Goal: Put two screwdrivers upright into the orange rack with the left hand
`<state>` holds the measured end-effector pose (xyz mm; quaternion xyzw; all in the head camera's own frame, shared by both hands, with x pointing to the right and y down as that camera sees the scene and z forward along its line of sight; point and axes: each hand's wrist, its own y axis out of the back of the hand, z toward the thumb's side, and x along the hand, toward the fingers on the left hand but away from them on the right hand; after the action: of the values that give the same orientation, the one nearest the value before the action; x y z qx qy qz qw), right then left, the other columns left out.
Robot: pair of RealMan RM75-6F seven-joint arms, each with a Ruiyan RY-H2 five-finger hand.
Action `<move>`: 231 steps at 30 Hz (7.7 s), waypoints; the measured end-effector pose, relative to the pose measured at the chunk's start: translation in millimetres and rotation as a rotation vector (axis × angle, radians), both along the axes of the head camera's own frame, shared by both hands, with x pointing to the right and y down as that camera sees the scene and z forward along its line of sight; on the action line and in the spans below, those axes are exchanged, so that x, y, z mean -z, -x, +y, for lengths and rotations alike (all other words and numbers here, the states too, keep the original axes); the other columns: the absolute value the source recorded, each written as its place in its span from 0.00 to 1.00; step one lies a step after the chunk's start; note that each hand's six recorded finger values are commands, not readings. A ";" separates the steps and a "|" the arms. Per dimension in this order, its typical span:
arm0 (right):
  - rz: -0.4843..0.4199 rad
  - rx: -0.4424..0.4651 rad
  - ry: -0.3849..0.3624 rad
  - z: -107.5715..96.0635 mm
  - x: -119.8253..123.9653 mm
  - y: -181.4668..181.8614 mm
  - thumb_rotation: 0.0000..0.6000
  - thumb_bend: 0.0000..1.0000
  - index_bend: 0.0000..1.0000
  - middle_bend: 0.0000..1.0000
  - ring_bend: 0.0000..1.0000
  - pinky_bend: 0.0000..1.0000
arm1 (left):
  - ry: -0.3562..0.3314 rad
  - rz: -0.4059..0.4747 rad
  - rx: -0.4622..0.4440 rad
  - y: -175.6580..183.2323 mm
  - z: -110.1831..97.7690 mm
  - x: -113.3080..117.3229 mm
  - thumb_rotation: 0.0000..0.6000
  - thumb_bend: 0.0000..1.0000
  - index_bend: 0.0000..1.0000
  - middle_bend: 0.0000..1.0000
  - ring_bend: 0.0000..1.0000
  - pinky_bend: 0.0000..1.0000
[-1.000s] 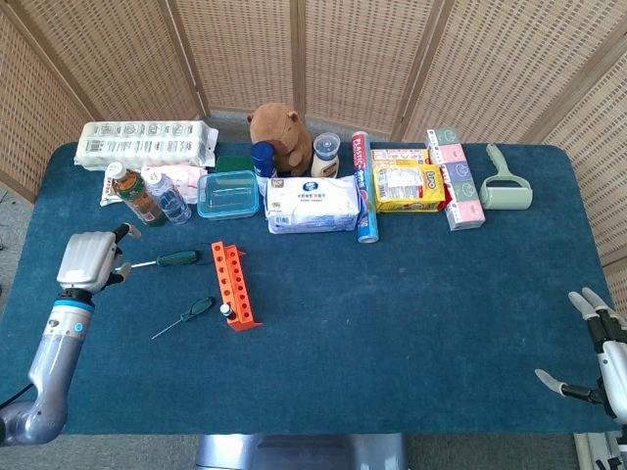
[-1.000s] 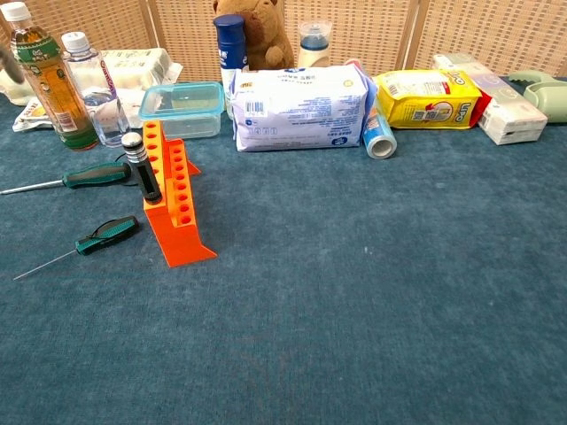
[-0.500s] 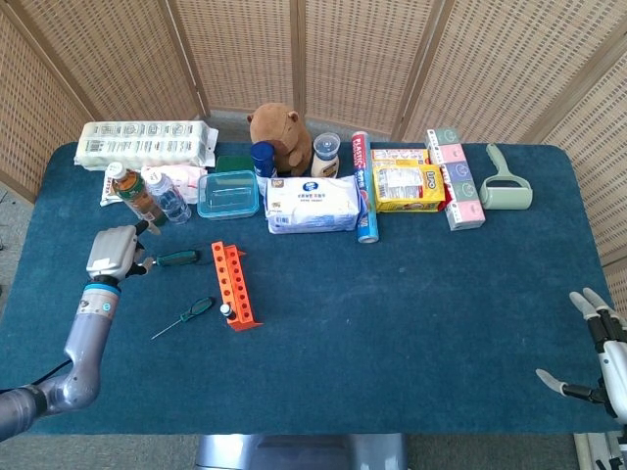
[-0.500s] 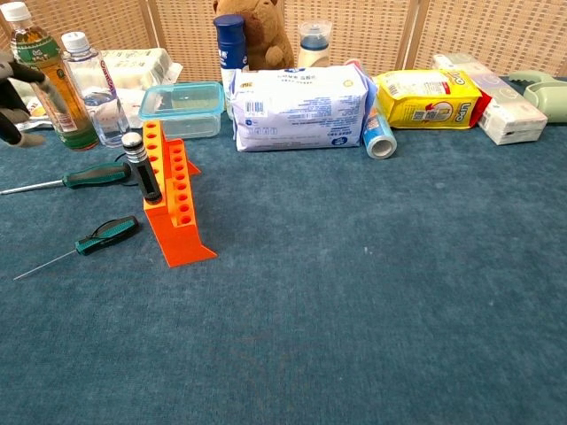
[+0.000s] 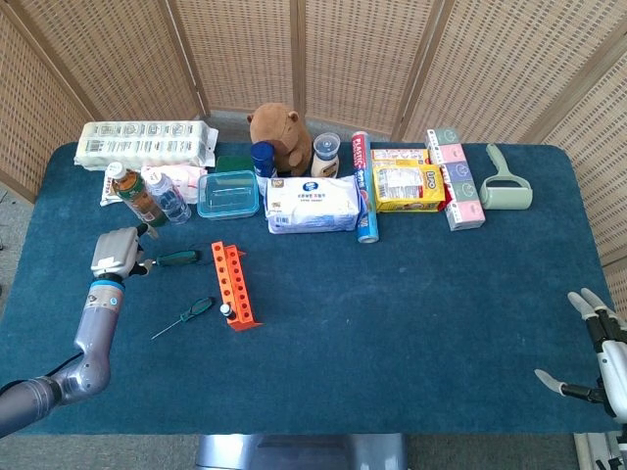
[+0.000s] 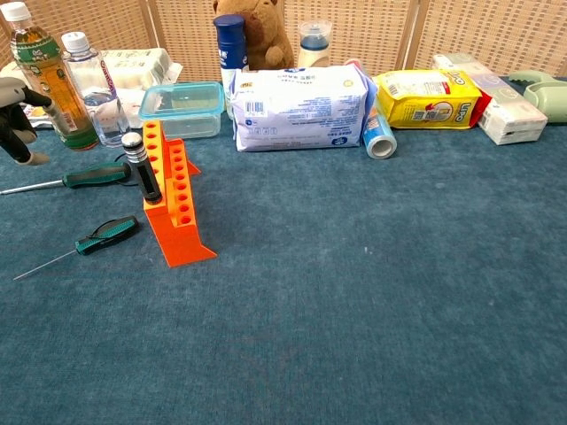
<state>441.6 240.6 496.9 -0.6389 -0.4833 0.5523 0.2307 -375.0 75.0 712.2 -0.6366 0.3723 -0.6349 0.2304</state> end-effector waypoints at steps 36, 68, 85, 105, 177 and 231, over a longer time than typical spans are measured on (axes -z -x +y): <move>-0.021 -0.013 -0.010 -1.8 3.5 -3.0 0.90 0.00 0.03 0.00 0.06 0.00 | 0.008 0.015 -0.002 -37.5 8.2 -38.4 1.00 0.24 0.39 0.99 0.99 1.00; -0.070 -0.011 -0.029 0.8 13.7 -1.0 0.90 0.00 0.03 0.00 0.06 0.00 | 0.008 0.032 0.042 -44.4 11.5 -30.0 1.00 0.40 0.47 0.99 0.99 1.00; -0.060 -0.002 -0.019 1.8 9.7 2.7 0.89 0.00 0.03 0.00 0.06 0.00 | -0.176 0.127 -0.015 -24.0 9.6 73.5 1.00 0.41 0.48 0.99 0.99 1.00; -0.057 -0.003 -0.017 2.4 8.9 3.7 0.90 0.00 0.03 0.00 0.06 0.00 | -0.294 0.323 -0.116 -49.9 44.3 171.2 1.00 0.44 0.49 0.99 0.99 1.00; -0.077 -0.008 -0.040 1.3 17.2 0.6 0.90 0.00 0.03 0.00 0.06 0.00 | -0.246 0.467 -0.185 -112.9 82.9 180.3 1.00 0.44 0.49 1.00 0.99 1.00; -0.083 -0.010 -0.050 1.4 20.3 -0.1 0.90 0.00 0.03 0.00 0.06 0.00 | -0.243 0.479 -0.180 -115.8 84.0 183.0 1.00 0.44 0.49 0.99 0.99 1.00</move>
<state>441.8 242.0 476.5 -0.6529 -0.5093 0.5143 0.2233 -259.2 159.0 529.2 -0.7667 0.4314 -0.3942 0.2660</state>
